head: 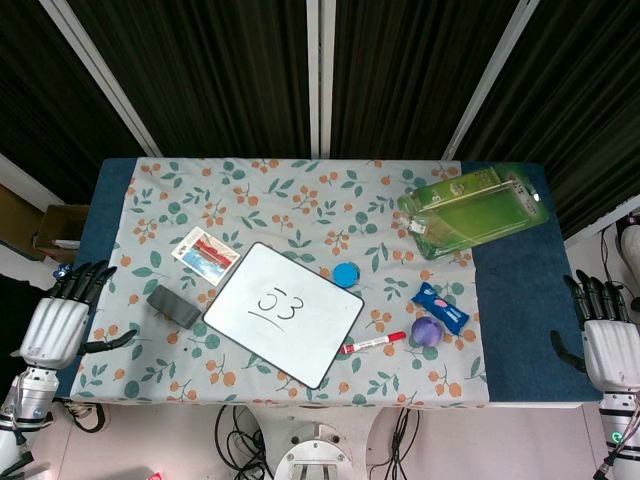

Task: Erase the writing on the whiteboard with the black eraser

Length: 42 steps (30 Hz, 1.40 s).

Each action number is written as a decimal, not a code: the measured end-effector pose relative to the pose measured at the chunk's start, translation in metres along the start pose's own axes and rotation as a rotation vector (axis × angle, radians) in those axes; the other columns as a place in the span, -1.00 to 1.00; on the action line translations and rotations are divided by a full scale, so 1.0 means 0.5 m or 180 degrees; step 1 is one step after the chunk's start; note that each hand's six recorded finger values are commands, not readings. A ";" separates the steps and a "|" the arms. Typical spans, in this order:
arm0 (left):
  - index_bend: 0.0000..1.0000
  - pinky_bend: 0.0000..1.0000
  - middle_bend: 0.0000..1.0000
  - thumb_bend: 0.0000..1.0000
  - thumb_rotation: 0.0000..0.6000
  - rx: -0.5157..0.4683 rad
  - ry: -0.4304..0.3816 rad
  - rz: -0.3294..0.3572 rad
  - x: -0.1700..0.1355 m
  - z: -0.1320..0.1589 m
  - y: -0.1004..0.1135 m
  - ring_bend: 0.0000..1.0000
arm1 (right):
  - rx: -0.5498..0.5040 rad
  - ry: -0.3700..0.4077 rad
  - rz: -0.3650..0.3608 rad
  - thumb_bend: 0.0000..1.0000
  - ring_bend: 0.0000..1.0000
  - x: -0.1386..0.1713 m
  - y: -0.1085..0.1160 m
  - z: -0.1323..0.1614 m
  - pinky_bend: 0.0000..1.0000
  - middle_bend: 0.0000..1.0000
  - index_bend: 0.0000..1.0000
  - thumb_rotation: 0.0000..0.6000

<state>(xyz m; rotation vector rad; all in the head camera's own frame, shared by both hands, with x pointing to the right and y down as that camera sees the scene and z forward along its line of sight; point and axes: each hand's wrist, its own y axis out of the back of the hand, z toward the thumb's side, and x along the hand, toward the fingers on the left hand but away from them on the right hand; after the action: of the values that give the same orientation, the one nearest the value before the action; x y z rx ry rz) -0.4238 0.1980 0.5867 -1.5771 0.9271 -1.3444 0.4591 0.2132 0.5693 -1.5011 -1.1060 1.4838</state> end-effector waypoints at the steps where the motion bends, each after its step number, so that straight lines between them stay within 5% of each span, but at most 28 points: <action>1: -0.76 -0.64 -0.82 -0.81 -0.14 0.0003 -0.0002 -0.0003 0.000 0.000 0.000 -0.84 | 0.0000 -0.0001 0.0001 -0.46 -1.00 0.000 0.000 0.000 -1.00 -1.00 -1.00 1.00; 6: -0.76 -0.64 -0.82 -0.81 -0.02 0.0013 -0.0021 -0.0026 0.001 0.002 -0.002 -0.84 | 0.0003 -0.0005 -0.0007 -0.46 -1.00 0.002 0.000 -0.002 -1.00 -1.00 -1.00 1.00; 12: -0.78 -0.63 -0.82 -0.80 0.64 0.0031 -0.0121 -0.0106 0.007 0.012 -0.013 -0.84 | 0.0000 -0.0011 -0.0020 -0.46 -1.00 0.003 0.003 -0.002 -1.00 -1.00 -1.00 1.00; 24: -0.78 -0.63 -0.82 -0.78 0.85 0.0227 -0.0382 -0.0323 0.056 0.025 -0.022 -0.84 | 0.0039 -0.0006 -0.0029 -0.46 -1.00 -0.004 0.009 0.006 -1.00 -1.00 -1.00 1.00; 34: -0.78 -0.63 -0.82 -0.76 1.00 0.0579 -0.0785 -0.0994 0.138 0.042 -0.074 -0.84 | 0.0058 -0.0008 -0.0039 -0.46 -1.00 0.002 0.010 0.013 -1.00 -1.00 -1.00 1.00; 42: -0.76 -0.63 -0.79 -0.69 1.00 0.0861 -0.1020 -0.1281 0.186 0.051 -0.127 -0.84 | 0.0080 -0.0011 -0.0043 -0.46 -1.00 0.006 0.012 0.017 -1.00 -1.00 -1.00 1.00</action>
<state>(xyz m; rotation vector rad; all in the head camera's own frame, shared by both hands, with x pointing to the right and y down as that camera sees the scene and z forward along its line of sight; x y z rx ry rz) -0.3836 0.1392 0.6776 -1.7518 0.2272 -1.3608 0.4511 0.2135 0.5619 -1.4717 -1.0936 1.4863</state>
